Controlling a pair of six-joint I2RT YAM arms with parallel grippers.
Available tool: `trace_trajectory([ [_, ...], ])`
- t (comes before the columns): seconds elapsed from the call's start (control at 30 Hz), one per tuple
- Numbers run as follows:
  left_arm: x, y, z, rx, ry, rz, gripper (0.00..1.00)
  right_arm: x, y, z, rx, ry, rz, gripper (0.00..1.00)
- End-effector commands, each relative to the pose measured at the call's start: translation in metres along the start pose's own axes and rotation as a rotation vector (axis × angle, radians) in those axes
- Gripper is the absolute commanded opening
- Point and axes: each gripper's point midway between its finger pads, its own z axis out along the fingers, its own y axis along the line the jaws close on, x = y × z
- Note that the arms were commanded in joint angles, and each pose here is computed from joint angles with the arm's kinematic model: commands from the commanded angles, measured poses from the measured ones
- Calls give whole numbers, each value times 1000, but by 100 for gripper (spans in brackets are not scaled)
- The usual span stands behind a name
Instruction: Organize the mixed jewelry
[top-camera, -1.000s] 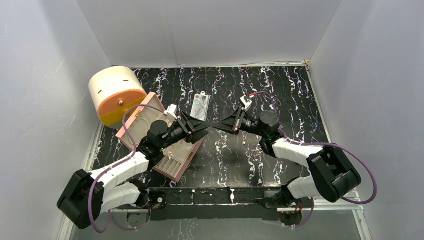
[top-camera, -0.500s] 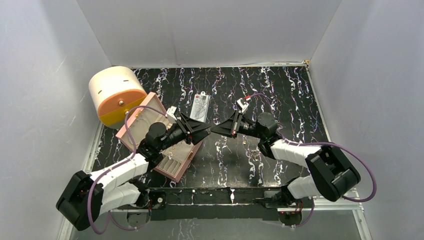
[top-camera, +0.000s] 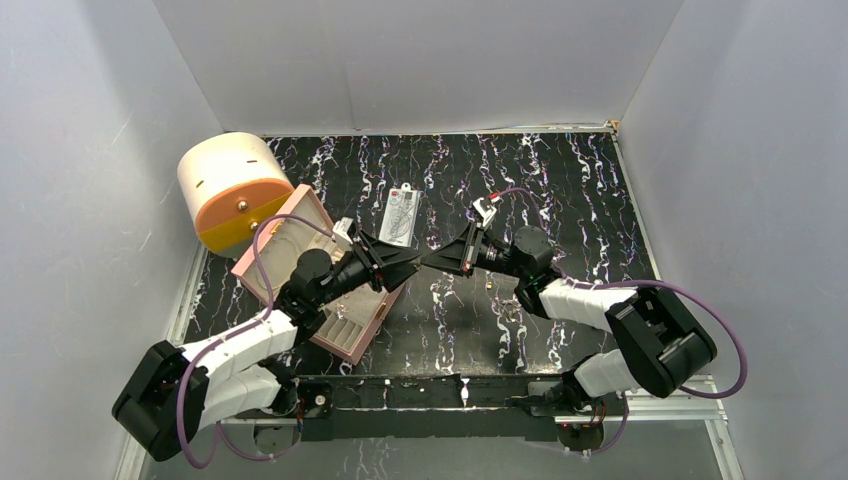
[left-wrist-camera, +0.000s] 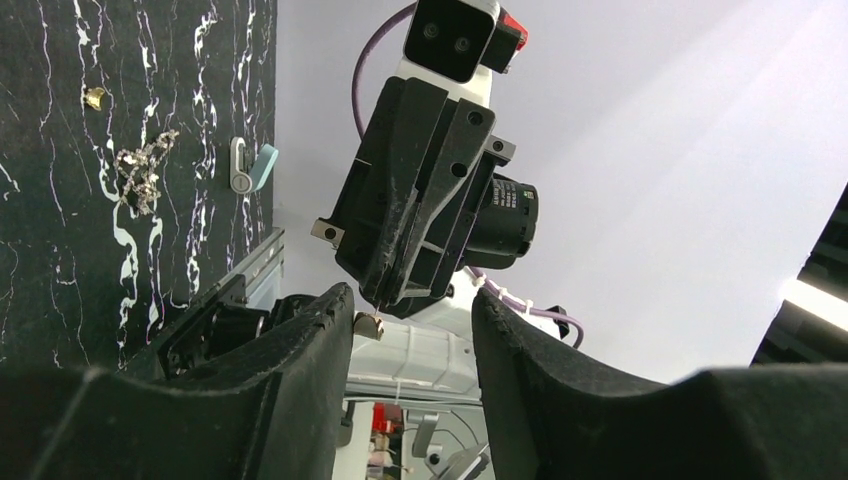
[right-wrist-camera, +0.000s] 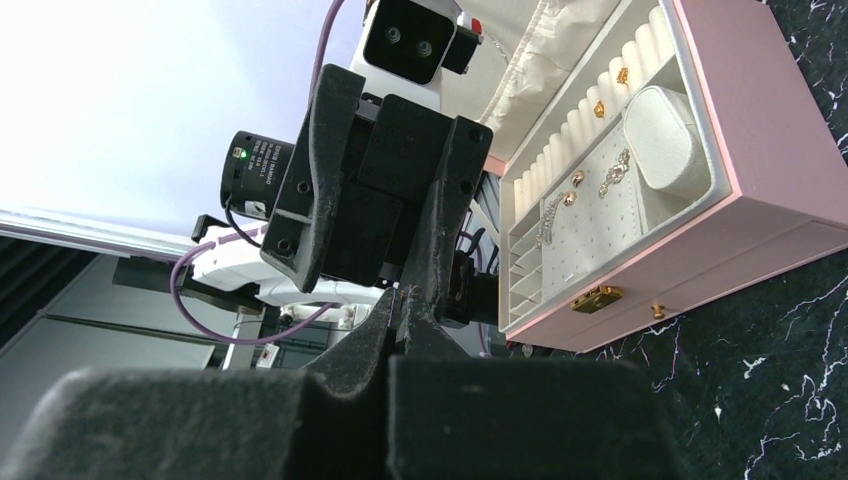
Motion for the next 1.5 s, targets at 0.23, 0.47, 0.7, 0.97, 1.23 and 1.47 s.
trace_trajectory([
  [0.23, -2, 6, -3, 0, -15, -28, 37, -3, 18, -2, -67, -34, -50, 0],
  [0.47, -1, 3, -2, 6, -12, -17, 29, -3, 16, -3, -62, -35, -36, 0],
  [0.7, -2, 3, -3, 8, -17, -15, 25, -2, 16, -3, -61, -35, -34, 0],
  [0.97, -2, 2, -1, 8, -14, -3, 16, -1, 15, -4, -58, -34, -30, 0],
  [1.23, -3, 5, -1, 4, -17, 14, 14, -1, 18, -4, -63, -29, -27, 0],
  [1.47, -1, 10, 0, -11, -3, 28, 28, -3, 23, -4, -68, -36, -29, 0],
])
